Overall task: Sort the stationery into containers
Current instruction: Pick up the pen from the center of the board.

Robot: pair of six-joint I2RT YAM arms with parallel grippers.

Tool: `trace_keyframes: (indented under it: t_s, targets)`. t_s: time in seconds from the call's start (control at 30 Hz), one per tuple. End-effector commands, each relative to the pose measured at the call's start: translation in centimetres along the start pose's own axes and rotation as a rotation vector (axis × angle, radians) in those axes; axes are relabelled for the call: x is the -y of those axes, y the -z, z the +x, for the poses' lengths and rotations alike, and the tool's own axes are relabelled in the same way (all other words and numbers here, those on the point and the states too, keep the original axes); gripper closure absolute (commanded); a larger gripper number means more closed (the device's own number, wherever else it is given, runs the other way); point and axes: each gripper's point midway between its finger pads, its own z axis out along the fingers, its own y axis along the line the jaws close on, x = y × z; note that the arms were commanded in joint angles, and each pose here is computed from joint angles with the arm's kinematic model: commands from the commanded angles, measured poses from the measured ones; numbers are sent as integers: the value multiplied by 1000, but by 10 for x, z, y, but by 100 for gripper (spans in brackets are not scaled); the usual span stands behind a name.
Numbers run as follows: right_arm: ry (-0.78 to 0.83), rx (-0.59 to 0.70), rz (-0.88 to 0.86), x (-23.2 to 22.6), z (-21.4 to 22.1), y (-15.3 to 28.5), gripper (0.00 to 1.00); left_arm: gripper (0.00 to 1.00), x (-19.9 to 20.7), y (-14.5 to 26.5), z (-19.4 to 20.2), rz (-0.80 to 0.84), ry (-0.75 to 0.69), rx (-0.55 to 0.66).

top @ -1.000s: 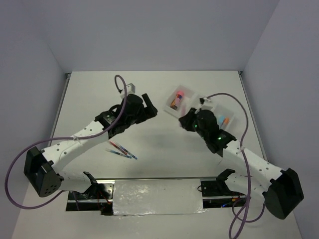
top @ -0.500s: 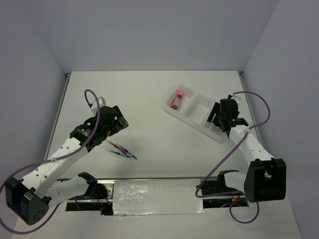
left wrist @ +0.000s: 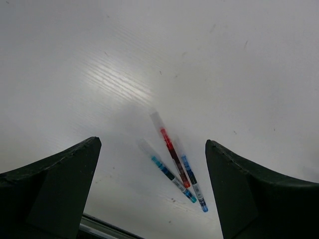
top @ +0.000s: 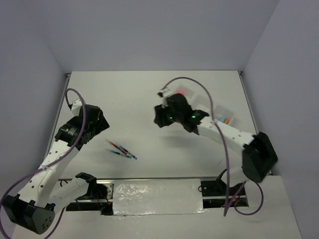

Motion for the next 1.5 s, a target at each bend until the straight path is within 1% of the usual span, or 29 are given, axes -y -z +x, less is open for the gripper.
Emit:
trace_keyframes:
  t_s: [0.0,0.03,0.07,0.1,0.13,0.17,0.23,0.3,0.4,0.5,0.57,0.83,0.87,1.17,1.23,1.27,1.3,1.37,1.4,1.43,1.47]
  targets:
    - [186,-56,-194,-72,6,-50,42,1,-31,25,-33,-98,-22,137]
    - [216,-41,-247,-104,-5,-56,42,1,-40,31,-40,-123,-16,179]
    - [230,-87,-249,-114,5,-65,42,1,-45,35,-44,-137,-6,201]
    - [249,-138,-197,-115,23,-87,43,1,-49,38,-47,-145,1,224]
    - [275,-152,-197,-130,30,-92,43,1,-54,42,-50,-141,12,253]
    - [280,-142,-193,-140,24,-97,46,1,-57,45,-55,-143,16,287]
    - [281,-171,-152,-142,37,-112,48,1,-59,51,-56,-110,33,314]
    - [298,-183,-142,-155,44,-115,49,1,-52,53,-58,-61,30,329]
    - [340,-230,-131,-170,64,-120,49,1,-51,52,-56,-50,27,328]
    - [366,-244,-141,-186,78,-121,49,1,-49,48,-53,-56,10,305]
    - [375,-262,-107,-185,83,-125,50,1,-48,46,-52,-58,3,297]
    - [418,-323,-105,-195,108,-134,52,1,-47,47,-53,-42,3,307]
    - [425,-341,-78,-190,115,-137,52,1,-47,47,-53,-44,1,305]
    - [431,-357,-48,-184,125,-148,57,1,-46,46,-52,-36,-4,301]
    - [433,-381,-39,-179,133,-149,60,1,-46,46,-52,-37,-6,300]
    - [430,-391,-32,-175,135,-151,64,1,-45,47,-53,-34,-4,303]
    - [431,-406,-21,-171,140,-150,74,1,-45,46,-52,-35,-6,300]
    - [392,-414,3,-158,140,-151,91,1,-45,46,-52,-34,-6,301]
    - [376,-436,13,-146,149,-148,100,1,-45,46,-52,-32,-7,302]
    - [345,-407,-12,-147,144,-148,100,1,-45,46,-52,-31,-7,300]
    - [294,-354,-22,-143,118,-139,100,1,-45,46,-51,-31,-10,298]
